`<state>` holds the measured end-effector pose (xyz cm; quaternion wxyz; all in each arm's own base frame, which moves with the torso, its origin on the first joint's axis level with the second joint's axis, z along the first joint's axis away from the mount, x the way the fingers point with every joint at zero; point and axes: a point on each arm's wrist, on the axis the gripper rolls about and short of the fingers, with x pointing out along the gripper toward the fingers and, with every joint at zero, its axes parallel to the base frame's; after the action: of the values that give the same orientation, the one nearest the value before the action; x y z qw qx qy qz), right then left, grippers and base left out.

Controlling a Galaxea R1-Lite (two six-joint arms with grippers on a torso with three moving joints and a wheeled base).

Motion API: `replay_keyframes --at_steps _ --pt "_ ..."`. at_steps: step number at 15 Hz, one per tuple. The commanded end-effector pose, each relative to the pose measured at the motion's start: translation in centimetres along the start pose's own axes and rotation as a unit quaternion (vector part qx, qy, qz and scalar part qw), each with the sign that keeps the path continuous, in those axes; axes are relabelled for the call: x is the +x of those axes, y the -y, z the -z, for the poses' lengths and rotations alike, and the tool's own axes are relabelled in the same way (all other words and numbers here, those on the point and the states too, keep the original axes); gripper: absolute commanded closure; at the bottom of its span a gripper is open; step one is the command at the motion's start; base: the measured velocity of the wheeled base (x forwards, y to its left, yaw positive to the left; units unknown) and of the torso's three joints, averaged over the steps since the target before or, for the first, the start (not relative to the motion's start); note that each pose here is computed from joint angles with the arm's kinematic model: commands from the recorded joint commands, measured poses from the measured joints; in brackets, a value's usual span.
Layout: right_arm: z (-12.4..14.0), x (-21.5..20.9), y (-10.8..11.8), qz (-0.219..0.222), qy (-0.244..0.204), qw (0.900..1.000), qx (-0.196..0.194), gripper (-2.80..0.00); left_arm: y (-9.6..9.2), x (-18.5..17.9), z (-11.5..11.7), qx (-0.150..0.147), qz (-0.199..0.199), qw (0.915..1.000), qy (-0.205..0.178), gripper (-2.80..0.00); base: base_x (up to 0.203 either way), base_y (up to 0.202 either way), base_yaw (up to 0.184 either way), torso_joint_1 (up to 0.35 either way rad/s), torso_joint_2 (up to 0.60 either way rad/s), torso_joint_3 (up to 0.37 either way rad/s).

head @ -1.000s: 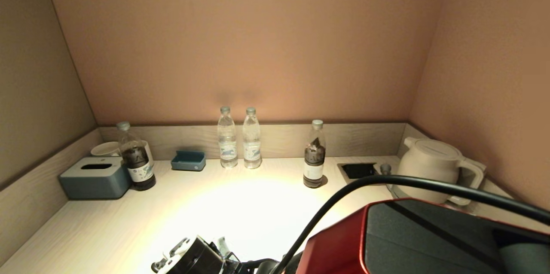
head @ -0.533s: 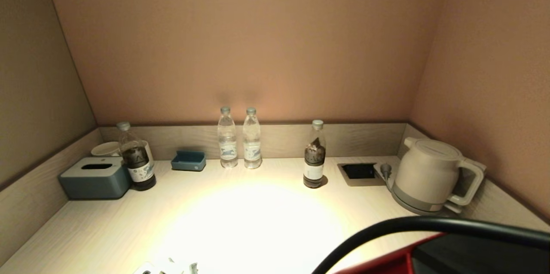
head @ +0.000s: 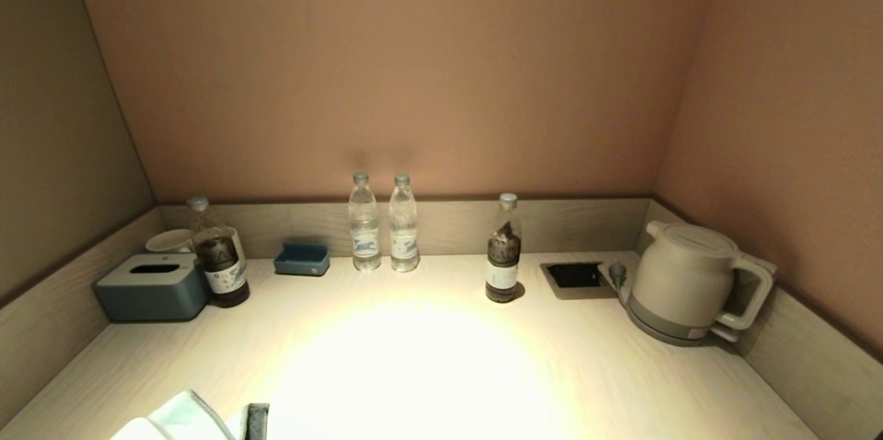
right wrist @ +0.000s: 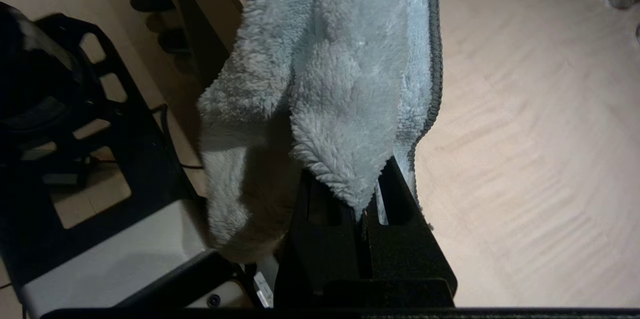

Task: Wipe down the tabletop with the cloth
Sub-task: Sweep the stains on the table

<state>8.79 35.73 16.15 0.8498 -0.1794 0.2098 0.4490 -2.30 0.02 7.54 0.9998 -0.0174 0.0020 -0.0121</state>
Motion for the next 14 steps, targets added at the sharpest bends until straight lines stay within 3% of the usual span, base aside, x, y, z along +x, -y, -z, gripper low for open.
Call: replay_keyframes --at_steps 1,4,8,14 --pt "-1.2 -1.0 2.7 0.056 0.023 0.998 0.025 0.0 0.0 0.0 0.0 0.0 -0.001 1.0 0.0 0.0 0.0 0.0 0.0 0.0 0.0 0.0" --pt "-1.4 -0.2 7.2 0.113 0.019 0.992 0.061 0.0 0.0 0.0 0.0 0.0 -0.001 1.0 -0.001 0.0 0.0 0.0 0.0 0.0 0.0 0.0" --pt "0.8 3.3 10.8 0.161 -0.027 0.983 0.088 0.0 0.0 0.0 0.0 0.0 -0.001 1.0 -0.001 0.0 0.0 0.0 0.0 0.0 0.0 0.0" --pt "5.3 11.8 13.0 0.191 -0.076 0.973 0.102 0.0 0.0 0.0 0.1 0.0 -0.001 1.0 -0.002 0.0 0.0 0.0 0.0 0.0 0.0 0.0"
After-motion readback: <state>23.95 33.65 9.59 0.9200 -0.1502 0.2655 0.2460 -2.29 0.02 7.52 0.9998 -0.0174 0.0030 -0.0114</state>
